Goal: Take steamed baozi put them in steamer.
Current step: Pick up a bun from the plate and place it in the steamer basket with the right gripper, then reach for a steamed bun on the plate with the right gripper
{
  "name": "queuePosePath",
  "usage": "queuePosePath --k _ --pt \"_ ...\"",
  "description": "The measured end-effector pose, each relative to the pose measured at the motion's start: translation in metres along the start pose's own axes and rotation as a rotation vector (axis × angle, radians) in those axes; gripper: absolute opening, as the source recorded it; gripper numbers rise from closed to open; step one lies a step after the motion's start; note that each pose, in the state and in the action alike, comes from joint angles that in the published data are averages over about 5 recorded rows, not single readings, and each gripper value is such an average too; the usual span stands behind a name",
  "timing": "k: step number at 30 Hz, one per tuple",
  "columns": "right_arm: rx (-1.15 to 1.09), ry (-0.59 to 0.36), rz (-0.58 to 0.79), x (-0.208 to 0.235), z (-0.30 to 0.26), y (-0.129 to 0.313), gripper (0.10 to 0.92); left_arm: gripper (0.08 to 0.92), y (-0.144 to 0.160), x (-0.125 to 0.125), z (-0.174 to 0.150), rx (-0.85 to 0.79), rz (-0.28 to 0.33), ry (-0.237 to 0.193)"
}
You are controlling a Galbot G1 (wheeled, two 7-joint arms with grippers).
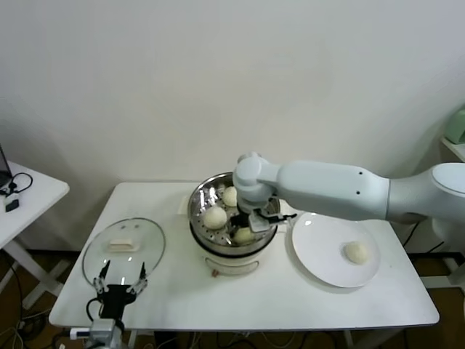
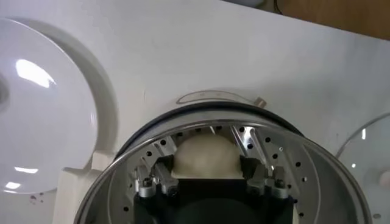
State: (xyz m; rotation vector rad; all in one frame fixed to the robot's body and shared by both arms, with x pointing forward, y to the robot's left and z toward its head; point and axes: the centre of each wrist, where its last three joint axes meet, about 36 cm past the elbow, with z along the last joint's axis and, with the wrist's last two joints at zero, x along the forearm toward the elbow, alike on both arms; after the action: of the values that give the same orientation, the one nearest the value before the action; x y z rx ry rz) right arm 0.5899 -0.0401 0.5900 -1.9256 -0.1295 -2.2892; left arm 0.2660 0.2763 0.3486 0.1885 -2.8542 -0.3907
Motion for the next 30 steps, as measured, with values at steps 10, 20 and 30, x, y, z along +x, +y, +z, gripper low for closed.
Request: queuePosePath --k 10,20,30 --pt "0.014 0.002 0.007 0.002 0.002 0.001 0.822 0.823 -0.002 -0.001 0.0 0.001 0.001 0.001" --pt "0.014 0.027 0.025 0.028 0.016 0.01 0.823 0.823 -0.004 -0.002 -0.003 0.002 0.004 -0.002" --pt "-0.148 0.053 0.04 0.081 0.036 0.066 0.823 0.823 0.001 -0.001 -0.007 -0.004 -0.003 -0.009"
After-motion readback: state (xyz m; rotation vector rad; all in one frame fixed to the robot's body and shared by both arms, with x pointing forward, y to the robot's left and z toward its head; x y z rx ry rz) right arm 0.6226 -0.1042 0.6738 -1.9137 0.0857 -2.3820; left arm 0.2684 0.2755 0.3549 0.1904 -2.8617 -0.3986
